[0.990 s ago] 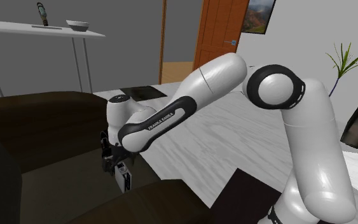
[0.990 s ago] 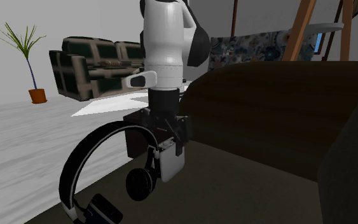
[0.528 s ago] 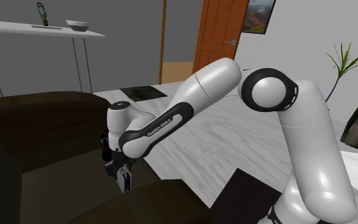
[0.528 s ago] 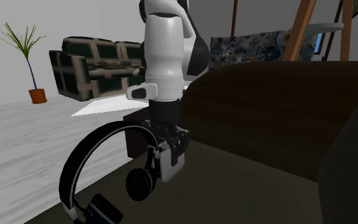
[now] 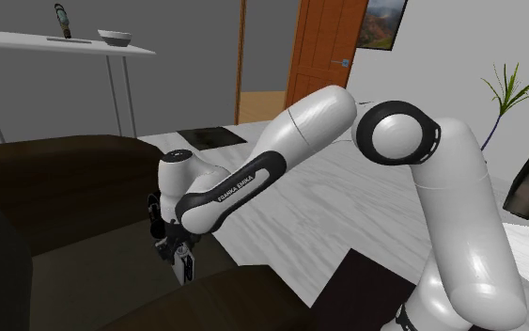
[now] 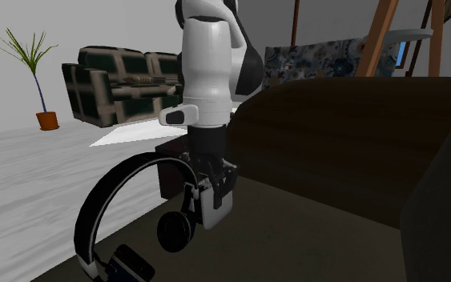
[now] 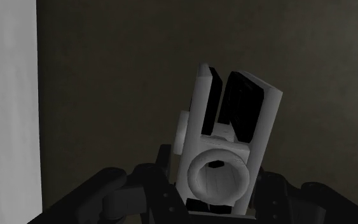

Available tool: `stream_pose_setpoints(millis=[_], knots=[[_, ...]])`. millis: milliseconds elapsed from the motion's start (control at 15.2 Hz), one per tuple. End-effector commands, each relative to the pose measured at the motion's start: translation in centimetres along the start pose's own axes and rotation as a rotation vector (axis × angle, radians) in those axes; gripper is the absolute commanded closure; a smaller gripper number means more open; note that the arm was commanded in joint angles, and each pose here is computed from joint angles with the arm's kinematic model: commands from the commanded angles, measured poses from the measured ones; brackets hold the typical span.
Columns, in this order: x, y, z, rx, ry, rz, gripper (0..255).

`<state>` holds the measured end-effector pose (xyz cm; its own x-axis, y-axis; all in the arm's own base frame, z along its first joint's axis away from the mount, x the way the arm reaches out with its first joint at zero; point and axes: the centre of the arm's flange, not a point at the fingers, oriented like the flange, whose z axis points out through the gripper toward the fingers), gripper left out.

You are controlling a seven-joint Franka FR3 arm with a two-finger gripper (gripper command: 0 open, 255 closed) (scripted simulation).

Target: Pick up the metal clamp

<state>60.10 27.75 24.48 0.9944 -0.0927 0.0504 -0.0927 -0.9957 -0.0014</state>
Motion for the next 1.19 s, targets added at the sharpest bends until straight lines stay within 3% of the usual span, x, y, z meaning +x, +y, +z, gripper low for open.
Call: stream_pose_setpoints(millis=[0, 1122], knots=[[0.0, 0.0, 0.0, -0.001, -0.002, 0.000, 255], [0.4, 0.0, -8.0, -0.001, -0.002, 0.000, 255]])
